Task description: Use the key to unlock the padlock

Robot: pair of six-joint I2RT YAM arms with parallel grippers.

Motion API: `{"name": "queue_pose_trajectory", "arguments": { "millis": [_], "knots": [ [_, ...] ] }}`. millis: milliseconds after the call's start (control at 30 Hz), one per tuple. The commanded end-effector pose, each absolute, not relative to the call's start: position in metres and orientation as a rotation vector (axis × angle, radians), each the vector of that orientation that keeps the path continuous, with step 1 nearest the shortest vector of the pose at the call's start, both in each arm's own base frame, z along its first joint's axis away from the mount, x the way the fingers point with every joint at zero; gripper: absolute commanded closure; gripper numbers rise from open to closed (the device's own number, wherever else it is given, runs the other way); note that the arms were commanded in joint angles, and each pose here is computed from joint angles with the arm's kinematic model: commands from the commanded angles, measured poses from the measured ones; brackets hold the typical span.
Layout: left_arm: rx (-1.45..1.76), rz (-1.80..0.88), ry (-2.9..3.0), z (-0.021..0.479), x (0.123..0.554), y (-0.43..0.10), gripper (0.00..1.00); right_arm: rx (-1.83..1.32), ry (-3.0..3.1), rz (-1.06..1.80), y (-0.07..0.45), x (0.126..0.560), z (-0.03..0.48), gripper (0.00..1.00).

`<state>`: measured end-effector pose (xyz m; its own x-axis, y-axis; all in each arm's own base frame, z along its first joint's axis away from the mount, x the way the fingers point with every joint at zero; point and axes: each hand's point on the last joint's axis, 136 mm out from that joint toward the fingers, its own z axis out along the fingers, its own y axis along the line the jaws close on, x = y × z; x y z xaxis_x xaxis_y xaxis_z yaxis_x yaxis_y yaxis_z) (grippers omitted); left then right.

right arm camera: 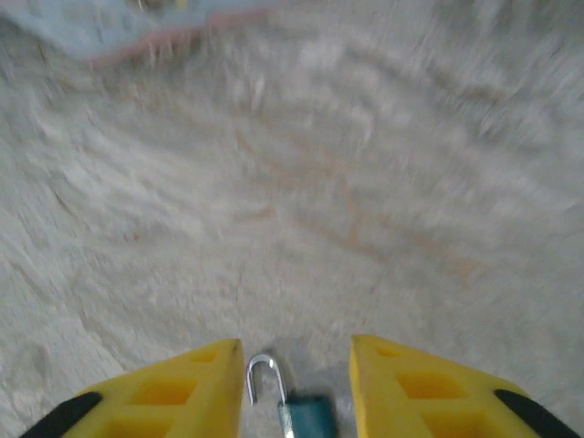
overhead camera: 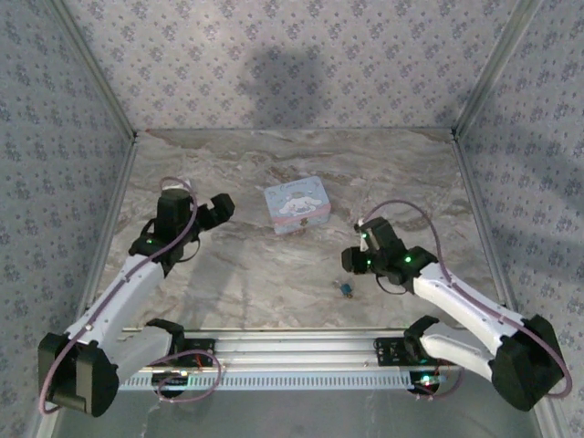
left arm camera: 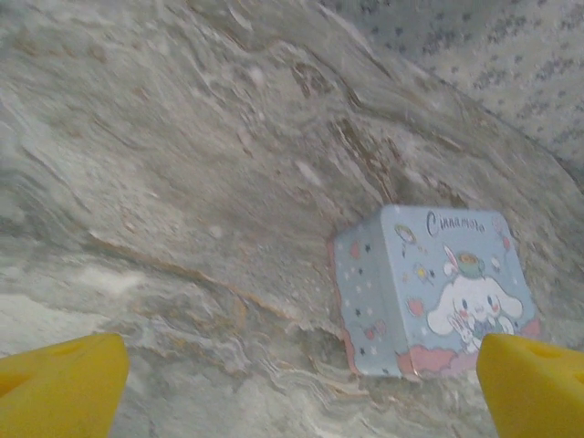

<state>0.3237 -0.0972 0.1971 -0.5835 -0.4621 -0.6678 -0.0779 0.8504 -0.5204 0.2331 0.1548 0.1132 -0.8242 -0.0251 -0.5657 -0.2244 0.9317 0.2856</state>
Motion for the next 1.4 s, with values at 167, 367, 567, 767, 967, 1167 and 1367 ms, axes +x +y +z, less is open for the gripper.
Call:
{"name": "queue_pose_trajectory", "arguments": {
  "millis": [167, 367, 567, 767, 967, 1167, 1367],
  "knots": [
    [-0.427, -0.125, 1.864, 0.250, 0.326, -0.015, 0.02, -0.108, 2.136, 0.237, 0.099, 0.278, 0.194, 0.34],
    [-0.321, 0.100, 1.783, 0.231, 0.325, 0.009, 0.02, 0.036, 1.994, 0.066, 0.046, 0.298, 0.199, 0.00],
    [-0.352, 0.179, 1.855, 0.188, 0.324, 0.027, 0.02, 0.111, 1.898, -0.059, 0.005, 0.318, 0.172, 0.00],
    [-0.337, 0.198, 1.897, 0.161, 0.330, 0.030, 0.02, 0.075, 1.888, -0.095, -0.005, 0.334, 0.132, 0.00],
    [-0.248, 0.174, 1.930, 0.138, 0.345, 0.023, 0.02, 0.019, 1.852, -0.058, -0.004, 0.348, 0.123, 0.00],
    [-0.113, 0.149, 1.919, 0.125, 0.360, 0.013, 0.02, -0.027, 1.843, -0.022, -0.007, 0.365, 0.113, 0.00],
    [0.043, 0.049, 1.883, 0.122, 0.373, -0.005, 0.02, -0.020, 1.895, 0.030, -0.009, 0.380, 0.089, 0.00]
  ]
}}
